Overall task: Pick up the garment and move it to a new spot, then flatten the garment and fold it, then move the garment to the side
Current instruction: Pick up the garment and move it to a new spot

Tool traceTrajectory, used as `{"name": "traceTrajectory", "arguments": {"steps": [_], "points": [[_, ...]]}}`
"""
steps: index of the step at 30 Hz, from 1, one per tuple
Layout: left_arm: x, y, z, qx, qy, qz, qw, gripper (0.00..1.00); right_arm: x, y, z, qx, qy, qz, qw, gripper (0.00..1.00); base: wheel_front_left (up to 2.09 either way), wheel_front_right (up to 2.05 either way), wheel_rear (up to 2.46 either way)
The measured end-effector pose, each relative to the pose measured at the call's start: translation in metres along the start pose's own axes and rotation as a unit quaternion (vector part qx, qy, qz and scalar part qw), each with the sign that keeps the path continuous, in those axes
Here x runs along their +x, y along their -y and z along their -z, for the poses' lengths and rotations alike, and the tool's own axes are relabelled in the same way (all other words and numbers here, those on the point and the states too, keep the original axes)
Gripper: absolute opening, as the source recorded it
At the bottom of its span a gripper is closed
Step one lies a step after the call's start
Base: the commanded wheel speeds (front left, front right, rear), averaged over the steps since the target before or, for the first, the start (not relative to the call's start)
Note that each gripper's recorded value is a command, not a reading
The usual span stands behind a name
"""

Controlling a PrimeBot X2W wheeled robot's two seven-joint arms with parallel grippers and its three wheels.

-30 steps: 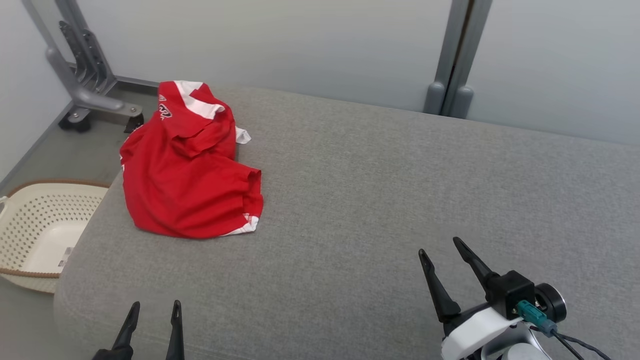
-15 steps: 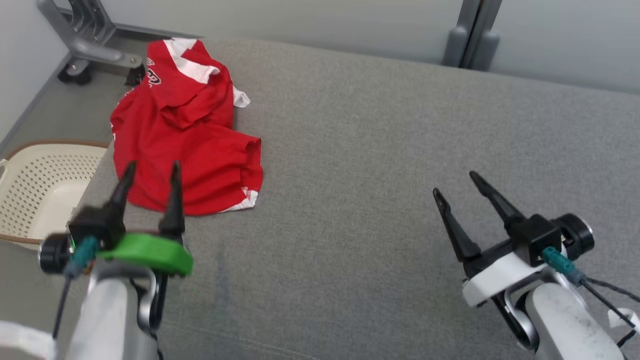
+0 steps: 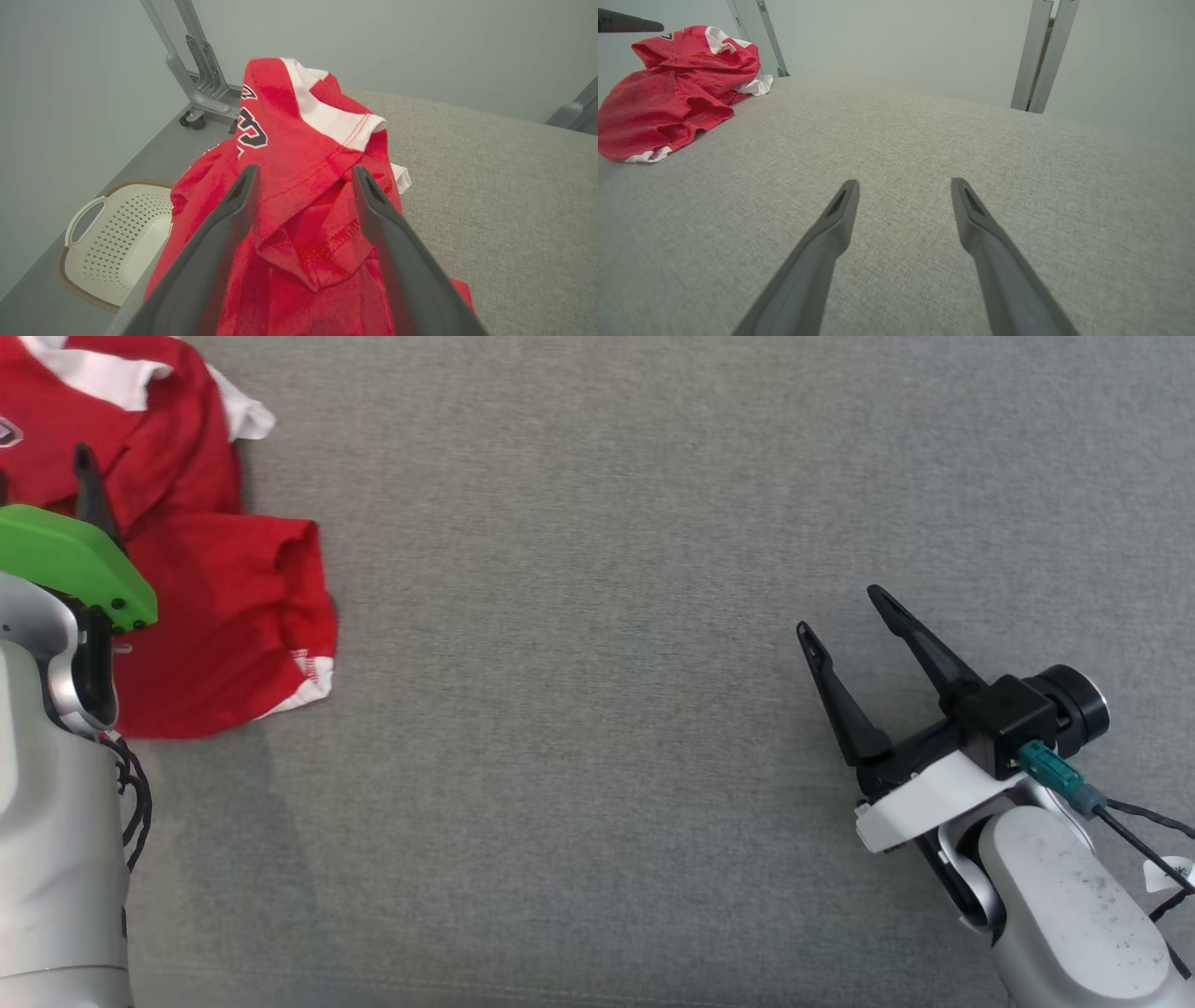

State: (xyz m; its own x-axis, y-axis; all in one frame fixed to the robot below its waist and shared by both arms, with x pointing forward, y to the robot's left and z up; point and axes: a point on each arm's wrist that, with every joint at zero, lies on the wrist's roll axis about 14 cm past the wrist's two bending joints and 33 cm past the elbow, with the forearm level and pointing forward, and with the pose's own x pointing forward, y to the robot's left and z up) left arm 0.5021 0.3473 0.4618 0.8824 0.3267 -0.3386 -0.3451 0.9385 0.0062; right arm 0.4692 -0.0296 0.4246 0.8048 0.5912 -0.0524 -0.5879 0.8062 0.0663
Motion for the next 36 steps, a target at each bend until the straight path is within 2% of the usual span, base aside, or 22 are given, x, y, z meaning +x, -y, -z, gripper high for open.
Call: {"name": "traceTrajectory", "arguments": {"steps": [2, 3, 4, 5, 6, 9, 13, 17, 22, 25, 29, 31, 33, 36], "points": [[0.013, 0.009, 0.023, -0.004, -0.044, 0.002, 0.999, 1.0, -0.007, 0.014, 0.007, -0.001, -0.01, 0.019, 1.0, 1.0, 0.0, 0.0, 0.0], [0.017, 0.013, 0.034, -0.003, -0.062, 0.005, 0.998, 0.95, -0.01, 0.019, 0.01, -0.001, -0.014, 0.025, 1.0, 1.0, 0.0, 0.0, 0.0], [0.02, 0.015, 0.048, 0.002, -0.084, 0.005, 0.996, 0.35, -0.013, 0.024, 0.013, -0.001, -0.018, 0.033, 0.999, 1.0, 0.0, 0.0, 0.0], [0.023, 0.013, 0.058, 0.013, -0.099, -0.001, 0.995, 0.11, -0.017, 0.028, 0.016, 0.0, -0.023, 0.039, 0.999, 1.0, 0.0, 0.0, 0.0], [0.025, 0.01, 0.063, 0.02, -0.105, -0.009, 0.994, 0.0, -0.019, 0.031, 0.019, 0.001, -0.027, 0.044, 0.999, 1.0, 0.0, 0.0, 0.0], [0.03, 0.013, 0.074, 0.022, -0.113, -0.009, 0.993, 0.0, -0.028, 0.038, 0.025, 0.003, -0.038, 0.058, 0.998, 1.0, 0.0, 0.0, 0.0], [0.033, 0.013, 0.049, 0.031, -0.068, 0.006, 0.997, 0.0, -0.034, 0.036, 0.024, 0.008, -0.04, 0.065, 0.997, 1.0, 0.0, 0.0, 0.0], [0.027, 0.017, -0.005, 0.044, 0.011, 0.029, 0.999, 0.0, -0.044, 0.029, 0.022, 0.016, -0.042, 0.073, 0.996, 1.0, 0.0, 0.0, 0.0], [-0.002, 0.033, -0.086, 0.069, 0.105, 0.075, 0.989, 0.0, -0.051, 0.009, 0.007, 0.024, -0.028, 0.069, 0.997, 1.0, 0.0, 0.0, 0.0], [-0.031, 0.049, -0.132, 0.077, 0.156, 0.106, 0.979, 0.0, -0.055, -0.002, -0.005, 0.027, -0.015, 0.068, 0.997, 1.0, 0.0, 0.0, 0.0], [-0.09, 0.079, -0.194, 0.078, 0.228, 0.166, 0.956, 0.0, -0.065, -0.015, -0.023, 0.025, 0.005, 0.069, 0.997, 1.0, 0.0, 0.0, 0.0], [-0.119, 0.099, -0.206, 0.061, 0.241, 0.209, 0.946, 0.0, -0.069, -0.019, -0.032, 0.023, 0.015, 0.073, 0.997, 1.0, 0.0, 0.0, 0.0], [-0.153, 0.129, -0.212, 0.025, 0.241, 0.279, 0.929, 0.0, -0.076, -0.019, -0.043, 0.018, 0.029, 0.081, 0.996, 1.0, 0.0, 0.0, 0.0], [-0.193, 0.158, -0.217, 0.003, 0.237, 0.355, 0.904, 0.0, -0.086, -0.014, -0.056, 0.01, 0.045, 0.097, 0.994, 1.0, 0.0, 0.0, 0.0]]}}
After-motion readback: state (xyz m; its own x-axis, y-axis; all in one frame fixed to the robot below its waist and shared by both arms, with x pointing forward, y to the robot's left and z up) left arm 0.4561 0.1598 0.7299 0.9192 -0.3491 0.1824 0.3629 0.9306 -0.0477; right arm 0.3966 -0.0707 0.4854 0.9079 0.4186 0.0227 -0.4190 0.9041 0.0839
